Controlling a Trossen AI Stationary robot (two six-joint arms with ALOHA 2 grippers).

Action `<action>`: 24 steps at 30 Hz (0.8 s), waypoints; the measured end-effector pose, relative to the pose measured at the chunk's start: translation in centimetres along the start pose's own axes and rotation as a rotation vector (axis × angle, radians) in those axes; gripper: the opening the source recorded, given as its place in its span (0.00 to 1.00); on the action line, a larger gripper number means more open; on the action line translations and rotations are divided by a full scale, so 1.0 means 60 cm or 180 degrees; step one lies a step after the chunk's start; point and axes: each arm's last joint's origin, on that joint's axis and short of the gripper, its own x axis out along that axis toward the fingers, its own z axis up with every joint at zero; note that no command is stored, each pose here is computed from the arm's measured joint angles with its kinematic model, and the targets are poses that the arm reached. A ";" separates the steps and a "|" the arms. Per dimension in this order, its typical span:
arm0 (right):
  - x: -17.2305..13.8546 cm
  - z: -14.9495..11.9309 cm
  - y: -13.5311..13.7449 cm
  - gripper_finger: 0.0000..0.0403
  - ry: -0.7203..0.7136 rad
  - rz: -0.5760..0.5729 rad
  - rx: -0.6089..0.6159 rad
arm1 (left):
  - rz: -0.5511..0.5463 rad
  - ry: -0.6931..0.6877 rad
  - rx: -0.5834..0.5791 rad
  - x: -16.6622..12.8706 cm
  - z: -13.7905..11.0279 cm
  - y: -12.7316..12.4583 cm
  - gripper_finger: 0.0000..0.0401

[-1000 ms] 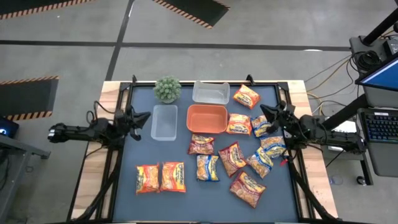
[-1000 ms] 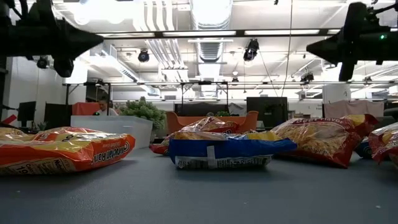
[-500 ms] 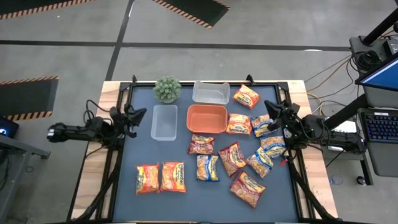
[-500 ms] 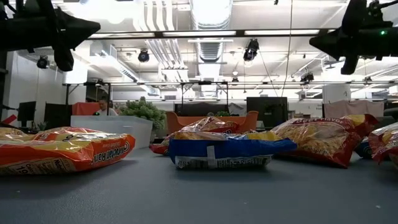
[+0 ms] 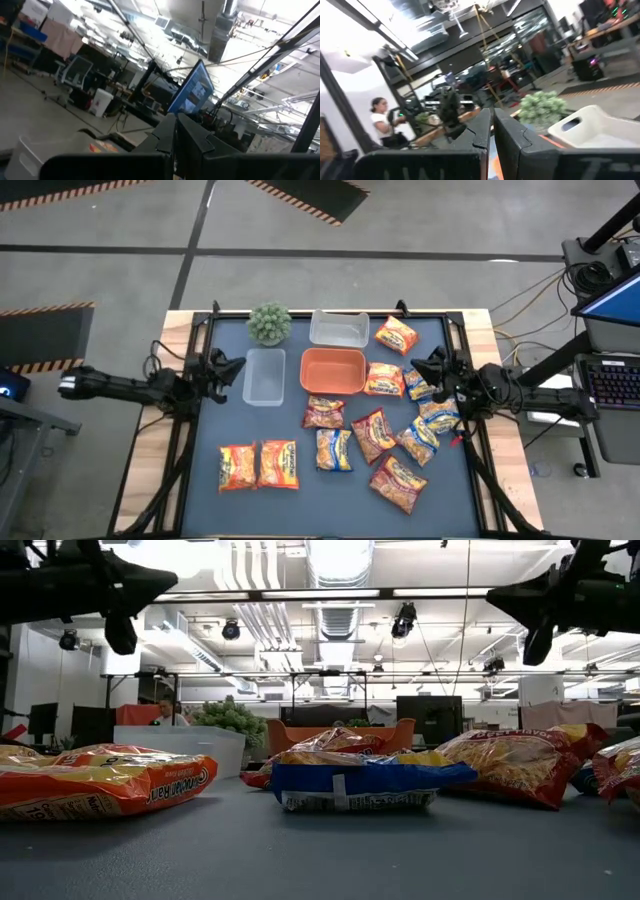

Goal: Sort Maruchan noodles
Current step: Put the red noodle pack into the orange bin

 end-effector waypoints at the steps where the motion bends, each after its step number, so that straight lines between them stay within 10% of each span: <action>1: 0.002 0.001 0.001 0.03 -0.0026 0.0028 0.0020 | 0.0005 0.0015 -0.0021 0.003 -0.003 0.000 0.00; 16: 0.071 -0.012 0.024 0.03 0.0520 -0.0013 0.0209 | 0.0031 0.0464 0.0433 0.098 -0.037 -0.040 0.00; 24: 0.119 -0.019 0.047 0.03 0.2508 -0.0584 0.0688 | -0.0498 0.1206 0.1043 0.186 -0.075 -0.084 0.00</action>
